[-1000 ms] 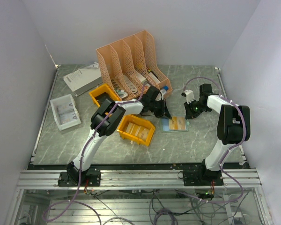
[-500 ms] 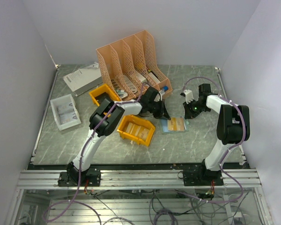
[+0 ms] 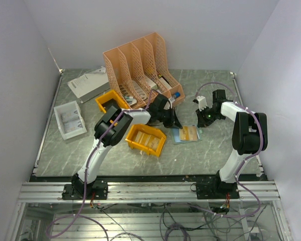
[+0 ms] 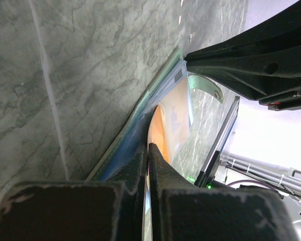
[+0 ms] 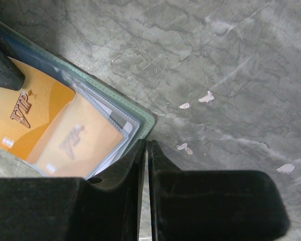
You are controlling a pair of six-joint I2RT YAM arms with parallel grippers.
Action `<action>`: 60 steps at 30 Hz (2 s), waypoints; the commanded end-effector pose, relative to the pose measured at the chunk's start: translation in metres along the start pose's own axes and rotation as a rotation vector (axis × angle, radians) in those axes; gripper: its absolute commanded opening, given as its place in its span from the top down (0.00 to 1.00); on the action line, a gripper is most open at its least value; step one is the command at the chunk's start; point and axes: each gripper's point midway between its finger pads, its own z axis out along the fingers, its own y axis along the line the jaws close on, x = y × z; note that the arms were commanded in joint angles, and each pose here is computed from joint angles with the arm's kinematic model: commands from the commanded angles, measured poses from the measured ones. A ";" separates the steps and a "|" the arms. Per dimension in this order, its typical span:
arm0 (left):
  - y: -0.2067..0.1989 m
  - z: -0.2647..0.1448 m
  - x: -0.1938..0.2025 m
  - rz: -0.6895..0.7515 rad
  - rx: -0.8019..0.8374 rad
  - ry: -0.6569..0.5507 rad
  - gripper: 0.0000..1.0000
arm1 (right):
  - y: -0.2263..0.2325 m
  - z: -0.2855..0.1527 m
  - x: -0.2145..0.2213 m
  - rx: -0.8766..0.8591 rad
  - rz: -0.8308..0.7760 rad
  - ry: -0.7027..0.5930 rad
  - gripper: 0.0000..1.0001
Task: Put the credit cards into the card holder
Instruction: Insert the credit card into the card holder.
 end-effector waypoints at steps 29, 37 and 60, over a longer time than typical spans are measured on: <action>0.021 0.007 0.026 -0.068 -0.052 0.099 0.93 | 0.008 0.014 0.009 -0.034 0.009 0.042 0.92; 0.023 0.012 0.026 -0.072 -0.062 0.108 0.93 | 0.009 0.014 0.010 -0.037 0.008 0.042 0.92; 0.025 0.002 0.033 -0.114 -0.108 0.125 0.93 | 0.009 0.012 0.007 -0.034 0.003 0.034 0.91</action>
